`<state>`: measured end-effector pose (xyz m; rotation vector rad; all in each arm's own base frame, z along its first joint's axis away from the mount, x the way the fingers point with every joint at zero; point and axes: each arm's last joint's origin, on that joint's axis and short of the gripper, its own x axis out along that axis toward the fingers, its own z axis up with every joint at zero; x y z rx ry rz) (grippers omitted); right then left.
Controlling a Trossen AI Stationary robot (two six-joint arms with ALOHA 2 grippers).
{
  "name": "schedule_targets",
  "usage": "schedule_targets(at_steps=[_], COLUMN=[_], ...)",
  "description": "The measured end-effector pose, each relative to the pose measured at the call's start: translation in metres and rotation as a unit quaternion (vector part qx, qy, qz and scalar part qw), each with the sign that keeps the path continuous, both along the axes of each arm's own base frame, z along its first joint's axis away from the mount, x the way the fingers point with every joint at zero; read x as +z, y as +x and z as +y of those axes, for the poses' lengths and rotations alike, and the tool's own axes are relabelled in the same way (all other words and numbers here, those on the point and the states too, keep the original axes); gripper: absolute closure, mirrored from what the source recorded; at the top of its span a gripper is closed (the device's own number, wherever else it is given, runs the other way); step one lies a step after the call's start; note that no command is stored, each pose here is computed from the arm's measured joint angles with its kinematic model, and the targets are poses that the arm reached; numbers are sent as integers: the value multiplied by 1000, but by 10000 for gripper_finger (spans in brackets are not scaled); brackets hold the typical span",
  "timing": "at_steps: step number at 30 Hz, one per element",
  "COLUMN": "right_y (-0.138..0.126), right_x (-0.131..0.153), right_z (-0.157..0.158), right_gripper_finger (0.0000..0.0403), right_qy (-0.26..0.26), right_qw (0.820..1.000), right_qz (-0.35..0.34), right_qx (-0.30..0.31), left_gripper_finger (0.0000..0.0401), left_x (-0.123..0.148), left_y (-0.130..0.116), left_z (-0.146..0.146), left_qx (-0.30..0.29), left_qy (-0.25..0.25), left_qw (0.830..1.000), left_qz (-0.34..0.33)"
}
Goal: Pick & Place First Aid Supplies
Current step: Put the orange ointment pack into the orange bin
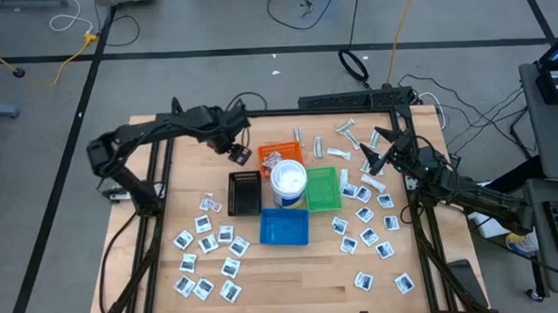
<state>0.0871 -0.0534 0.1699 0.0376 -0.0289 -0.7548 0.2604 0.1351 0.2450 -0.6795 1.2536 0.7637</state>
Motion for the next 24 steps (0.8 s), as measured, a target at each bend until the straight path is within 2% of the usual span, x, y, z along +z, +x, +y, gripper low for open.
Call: schedule_targets(at_steps=[12, 18, 24], right_y=[0, 0, 0], right_x=[0, 0, 0], right_z=[0, 0, 0], right_gripper_finger=[23, 23, 23], right_qy=[0, 0, 0], right_qw=[1000, 1000, 1000], right_qz=[0, 0, 0], right_qx=[0, 0, 0], left_gripper_finger=[184, 194, 184], left_x=[-21, -25, -38], left_y=[-55, -68, -76], left_z=[-50, -66, -75], left_qx=[62, 85, 100], left_qy=[-51, -67, -74], left_qw=[997, 994, 992], left_qz=[7, 1, 21])
